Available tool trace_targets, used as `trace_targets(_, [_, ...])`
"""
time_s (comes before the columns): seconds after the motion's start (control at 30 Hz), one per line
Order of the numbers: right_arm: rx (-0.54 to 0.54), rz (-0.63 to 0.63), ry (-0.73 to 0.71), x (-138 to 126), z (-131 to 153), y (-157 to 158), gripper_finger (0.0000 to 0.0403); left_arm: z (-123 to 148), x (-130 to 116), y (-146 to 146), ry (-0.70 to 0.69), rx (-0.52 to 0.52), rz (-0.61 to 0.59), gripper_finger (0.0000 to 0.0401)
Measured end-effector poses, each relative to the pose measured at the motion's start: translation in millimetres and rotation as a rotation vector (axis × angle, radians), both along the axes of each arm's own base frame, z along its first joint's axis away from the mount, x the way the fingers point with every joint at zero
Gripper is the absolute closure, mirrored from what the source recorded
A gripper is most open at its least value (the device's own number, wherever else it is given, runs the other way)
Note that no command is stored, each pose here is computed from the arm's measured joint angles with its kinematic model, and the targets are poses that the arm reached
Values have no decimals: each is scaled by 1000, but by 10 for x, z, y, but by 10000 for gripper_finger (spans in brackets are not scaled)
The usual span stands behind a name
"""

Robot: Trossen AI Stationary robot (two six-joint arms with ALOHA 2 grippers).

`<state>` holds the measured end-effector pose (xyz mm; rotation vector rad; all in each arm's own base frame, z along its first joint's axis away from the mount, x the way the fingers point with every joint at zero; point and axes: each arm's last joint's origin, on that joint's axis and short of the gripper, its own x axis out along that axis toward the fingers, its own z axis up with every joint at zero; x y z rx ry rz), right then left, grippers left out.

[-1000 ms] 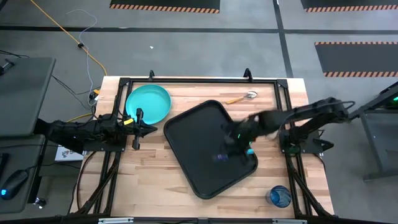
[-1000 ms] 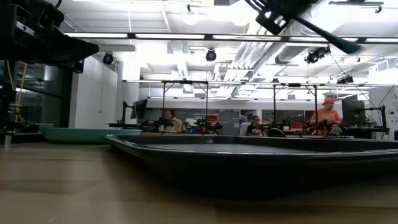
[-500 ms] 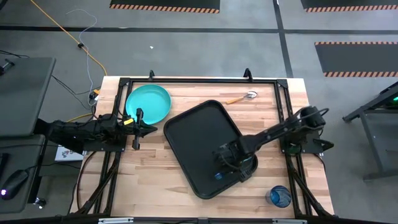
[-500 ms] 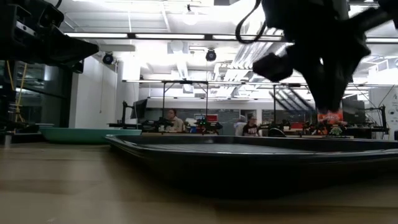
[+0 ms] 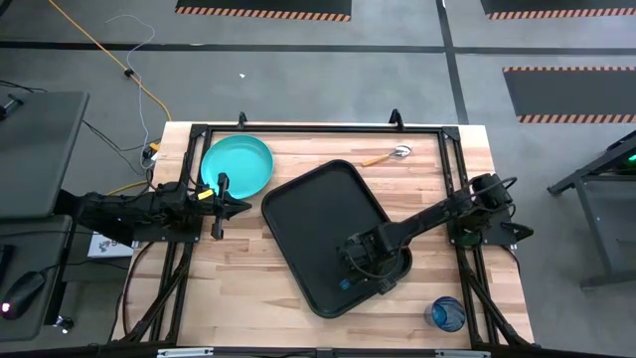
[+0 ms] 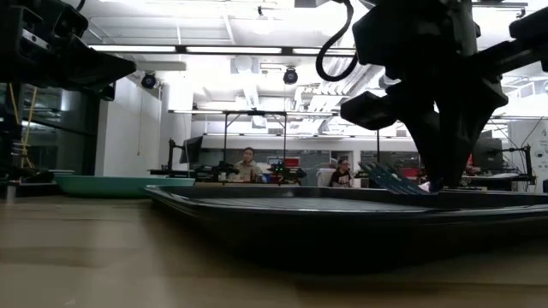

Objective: Pick and place plate/cup/fork/spoon on tray
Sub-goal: Put the blue fork on the left of the black serving tray

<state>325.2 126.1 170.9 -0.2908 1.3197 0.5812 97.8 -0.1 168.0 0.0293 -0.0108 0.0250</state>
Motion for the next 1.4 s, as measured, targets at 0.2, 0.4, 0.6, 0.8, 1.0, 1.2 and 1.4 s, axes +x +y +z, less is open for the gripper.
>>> trace_targets(0.2, [14,2,-23,14,-15,9,390,0,0,0,0,0,1,401])
trace_targets(0.4, [19,6,-18,14,-50,29,389,0,0,0,0,0,0,401])
trace_targets(0.6, [46,-7,-52,49,-35,52,389,-1,0,0,1,0,0,401])
trace_targets(0.8, [45,-6,-50,50,-44,53,389,-1,0,0,1,0,0,401])
trace_targets(1.0, [45,-8,-49,50,-44,53,388,0,0,0,0,0,0,401])
trace_targets(1.2, [47,-6,-56,56,-42,55,362,0,0,0,0,0,0,401])
trace_targets(1.4, [47,-8,-55,55,-42,55,324,-1,0,0,1,0,1,401])
